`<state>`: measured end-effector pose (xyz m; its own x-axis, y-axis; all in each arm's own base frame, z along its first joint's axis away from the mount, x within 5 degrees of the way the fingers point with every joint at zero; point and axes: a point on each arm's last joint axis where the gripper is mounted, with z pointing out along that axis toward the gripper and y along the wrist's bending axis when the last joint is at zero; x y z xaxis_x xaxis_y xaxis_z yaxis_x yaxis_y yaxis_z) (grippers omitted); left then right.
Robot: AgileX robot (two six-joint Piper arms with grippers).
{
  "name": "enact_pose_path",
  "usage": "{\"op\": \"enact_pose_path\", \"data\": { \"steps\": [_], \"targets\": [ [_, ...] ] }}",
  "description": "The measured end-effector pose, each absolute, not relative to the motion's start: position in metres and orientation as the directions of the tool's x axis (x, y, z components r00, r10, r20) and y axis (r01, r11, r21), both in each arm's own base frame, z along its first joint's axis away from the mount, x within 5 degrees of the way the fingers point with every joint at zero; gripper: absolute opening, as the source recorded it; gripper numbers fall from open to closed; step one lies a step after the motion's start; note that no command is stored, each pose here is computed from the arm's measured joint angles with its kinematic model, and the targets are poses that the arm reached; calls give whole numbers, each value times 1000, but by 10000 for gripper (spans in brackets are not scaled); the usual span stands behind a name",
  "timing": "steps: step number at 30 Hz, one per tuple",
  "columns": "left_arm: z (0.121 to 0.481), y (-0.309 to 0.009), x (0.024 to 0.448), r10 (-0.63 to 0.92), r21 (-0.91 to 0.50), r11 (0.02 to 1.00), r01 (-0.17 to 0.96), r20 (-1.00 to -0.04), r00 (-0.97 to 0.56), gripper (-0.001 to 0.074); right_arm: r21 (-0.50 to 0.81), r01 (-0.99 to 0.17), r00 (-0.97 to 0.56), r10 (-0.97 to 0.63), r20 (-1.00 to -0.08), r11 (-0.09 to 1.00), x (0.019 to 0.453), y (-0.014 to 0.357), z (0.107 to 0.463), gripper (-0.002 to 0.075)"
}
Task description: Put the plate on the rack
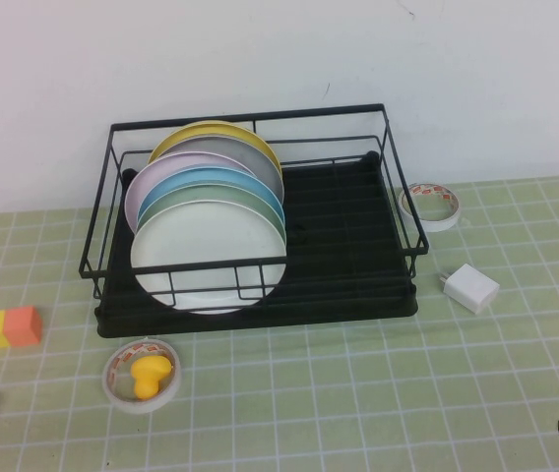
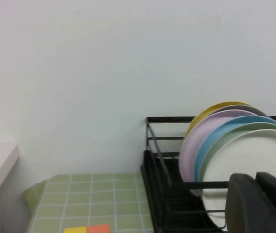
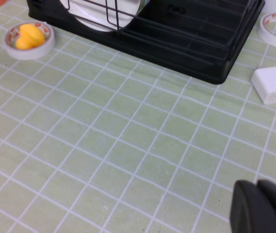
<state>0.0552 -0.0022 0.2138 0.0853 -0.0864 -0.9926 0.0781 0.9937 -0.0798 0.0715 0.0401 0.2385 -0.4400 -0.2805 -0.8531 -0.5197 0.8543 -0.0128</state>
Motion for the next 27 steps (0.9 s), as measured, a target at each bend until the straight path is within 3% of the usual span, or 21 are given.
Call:
{"op": "enact_pose_path", "data": {
  "steps": [5,13,19,23,27],
  "targets": [
    [210,1,56,-95,-92,995,41,-993,73,-1,-13,-520,-440,-280,-853,854,72,40,238,-1],
    [208,2,56,-227,-224,974,44,-970,83,-1,-13,-520,-440,-280,-853,854,72,40,238,-2],
    [213,-2,55,-120,-111,991,72,-983,141,-1,-12,-520,-440,-279,-853,854,72,40,239,-2],
    [201,-5,56,-169,-168,983,79,-986,3,-1,-12,-520,-440,-279,-853,854,72,40,239,-2],
    [180,-8,54,-195,-213,976,52,-951,-240,-1,-12,-520,-440,-279,-853,854,72,40,239,-2]
  ]
}}
